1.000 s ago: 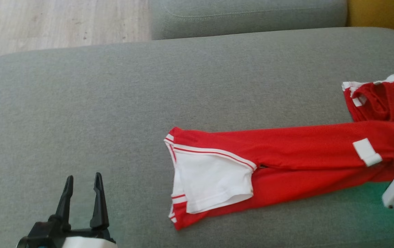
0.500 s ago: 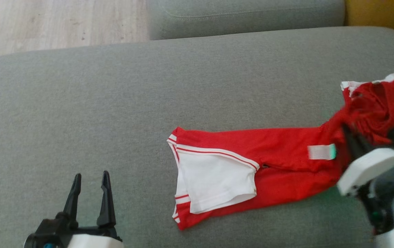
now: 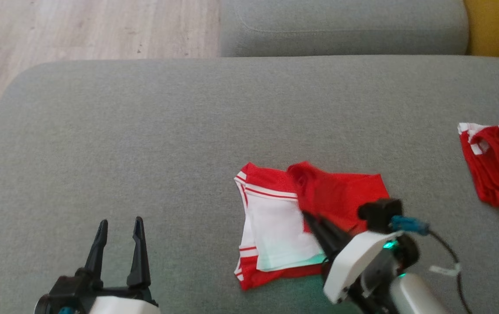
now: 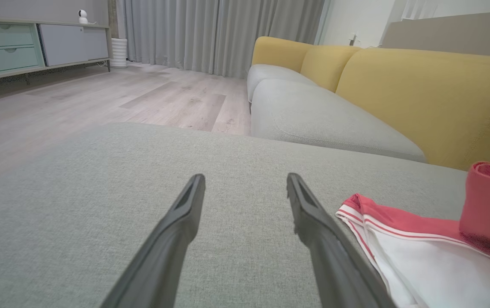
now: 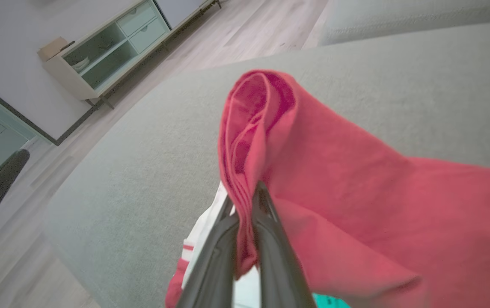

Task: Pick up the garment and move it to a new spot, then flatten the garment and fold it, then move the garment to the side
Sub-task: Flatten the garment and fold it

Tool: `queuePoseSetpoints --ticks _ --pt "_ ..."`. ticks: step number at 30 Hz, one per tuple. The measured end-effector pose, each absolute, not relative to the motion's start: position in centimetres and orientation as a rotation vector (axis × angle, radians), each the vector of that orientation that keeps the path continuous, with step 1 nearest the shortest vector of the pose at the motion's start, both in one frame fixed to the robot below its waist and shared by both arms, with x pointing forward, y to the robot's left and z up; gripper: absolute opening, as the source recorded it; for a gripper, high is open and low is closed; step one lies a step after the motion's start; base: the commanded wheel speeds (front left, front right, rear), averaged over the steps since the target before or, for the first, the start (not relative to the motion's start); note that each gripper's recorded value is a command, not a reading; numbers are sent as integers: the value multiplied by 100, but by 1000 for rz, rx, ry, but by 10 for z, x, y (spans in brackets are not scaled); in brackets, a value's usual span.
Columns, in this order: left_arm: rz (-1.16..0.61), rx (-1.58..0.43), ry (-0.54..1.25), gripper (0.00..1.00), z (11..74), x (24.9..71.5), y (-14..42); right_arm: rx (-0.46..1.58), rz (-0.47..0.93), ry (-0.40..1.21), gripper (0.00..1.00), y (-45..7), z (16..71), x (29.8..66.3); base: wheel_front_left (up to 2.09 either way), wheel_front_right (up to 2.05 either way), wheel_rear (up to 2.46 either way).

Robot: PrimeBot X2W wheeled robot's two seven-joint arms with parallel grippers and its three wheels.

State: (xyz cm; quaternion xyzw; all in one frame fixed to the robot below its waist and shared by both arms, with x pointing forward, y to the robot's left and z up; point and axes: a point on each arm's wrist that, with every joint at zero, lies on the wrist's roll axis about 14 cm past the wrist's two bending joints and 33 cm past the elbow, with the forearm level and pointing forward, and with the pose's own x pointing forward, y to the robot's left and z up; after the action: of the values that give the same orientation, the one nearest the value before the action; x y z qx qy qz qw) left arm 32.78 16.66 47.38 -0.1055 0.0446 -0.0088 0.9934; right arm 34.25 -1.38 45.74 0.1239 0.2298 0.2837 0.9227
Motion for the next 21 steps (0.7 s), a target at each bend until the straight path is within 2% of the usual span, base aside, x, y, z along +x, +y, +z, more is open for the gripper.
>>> queuePoseSetpoints --ticks 6,17,18,20,21 --pt "9 -212 71 100 478 320 175 300 669 505 0 17 446 332 0 0 0" --pt "5 -219 74 100 477 316 174 313 708 538 0 34 431 330 0 0 0" --pt "2 -219 78 100 475 316 173 313 715 538 11 36 431 331 0 0 0" --pt "-2 -218 89 100 472 316 172 315 733 535 44 41 432 332 0 0 0" --pt "-3 -218 94 100 471 316 171 319 737 532 77 43 433 334 0 0 0"
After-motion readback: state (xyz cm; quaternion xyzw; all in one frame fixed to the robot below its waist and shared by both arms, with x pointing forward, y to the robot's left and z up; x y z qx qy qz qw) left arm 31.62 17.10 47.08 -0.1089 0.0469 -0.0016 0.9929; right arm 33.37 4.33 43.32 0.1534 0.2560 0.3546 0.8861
